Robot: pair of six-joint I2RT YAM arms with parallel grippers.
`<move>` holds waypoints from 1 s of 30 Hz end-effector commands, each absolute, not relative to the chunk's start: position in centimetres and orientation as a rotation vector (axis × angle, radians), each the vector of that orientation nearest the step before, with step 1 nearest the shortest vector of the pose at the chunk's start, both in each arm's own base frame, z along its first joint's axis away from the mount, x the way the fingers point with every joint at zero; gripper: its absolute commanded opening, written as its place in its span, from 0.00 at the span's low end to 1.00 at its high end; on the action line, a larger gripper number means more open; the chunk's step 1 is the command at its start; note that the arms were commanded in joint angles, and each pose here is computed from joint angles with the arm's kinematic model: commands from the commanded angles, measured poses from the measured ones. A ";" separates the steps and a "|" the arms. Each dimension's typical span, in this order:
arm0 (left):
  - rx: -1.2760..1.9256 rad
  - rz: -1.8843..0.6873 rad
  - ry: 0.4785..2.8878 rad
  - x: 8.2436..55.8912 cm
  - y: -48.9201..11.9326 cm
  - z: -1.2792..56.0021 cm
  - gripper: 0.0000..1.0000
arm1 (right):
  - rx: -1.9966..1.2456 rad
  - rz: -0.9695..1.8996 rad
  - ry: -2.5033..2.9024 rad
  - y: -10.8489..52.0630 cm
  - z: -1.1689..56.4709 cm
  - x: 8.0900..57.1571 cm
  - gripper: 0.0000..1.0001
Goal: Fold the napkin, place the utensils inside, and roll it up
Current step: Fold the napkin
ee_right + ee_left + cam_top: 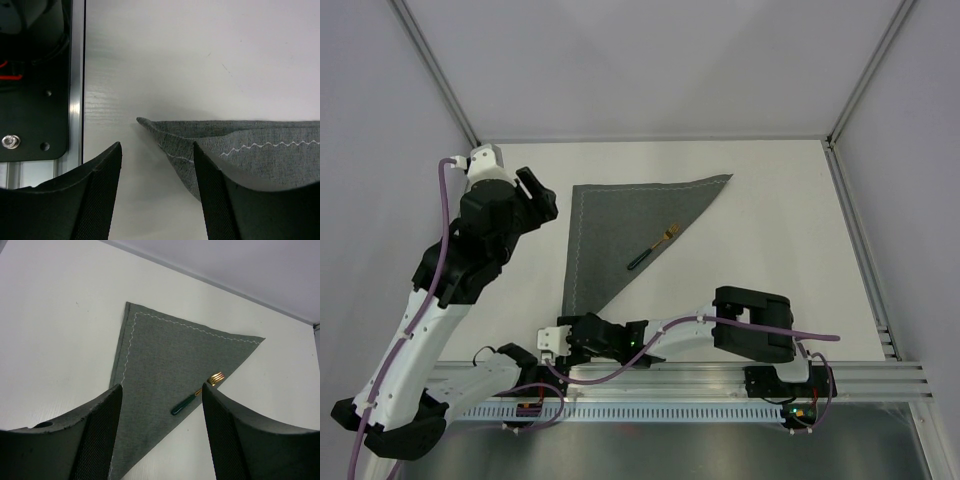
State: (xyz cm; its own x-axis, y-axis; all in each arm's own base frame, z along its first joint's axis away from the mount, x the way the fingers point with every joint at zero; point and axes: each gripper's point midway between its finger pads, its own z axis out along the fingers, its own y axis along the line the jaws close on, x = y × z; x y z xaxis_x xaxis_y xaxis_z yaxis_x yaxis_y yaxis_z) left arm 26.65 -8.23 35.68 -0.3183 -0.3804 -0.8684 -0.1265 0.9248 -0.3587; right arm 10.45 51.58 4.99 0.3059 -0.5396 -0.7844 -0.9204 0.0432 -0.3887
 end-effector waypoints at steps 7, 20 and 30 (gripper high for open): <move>-0.358 -0.217 1.913 27.0 -8.0 34.7 0.70 | -1.560 0.488 1.296 54.2 5.3 11.1 0.63; -0.353 -0.207 1.929 27.3 -8.2 34.1 0.70 | -1.547 0.452 1.288 54.6 4.7 11.7 0.45; -0.349 -0.183 1.938 27.5 -8.1 33.6 0.70 | -1.506 0.466 1.286 54.6 7.2 12.4 0.34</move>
State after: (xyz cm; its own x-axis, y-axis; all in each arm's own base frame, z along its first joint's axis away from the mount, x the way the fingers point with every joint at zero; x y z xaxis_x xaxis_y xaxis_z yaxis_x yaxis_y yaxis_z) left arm 27.30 -8.31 33.85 -0.3532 -0.3553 -0.8654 -0.1544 0.9345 -0.3206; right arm 11.79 52.98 3.11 0.3423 -0.5475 -0.7636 -0.8889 0.0745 -0.4520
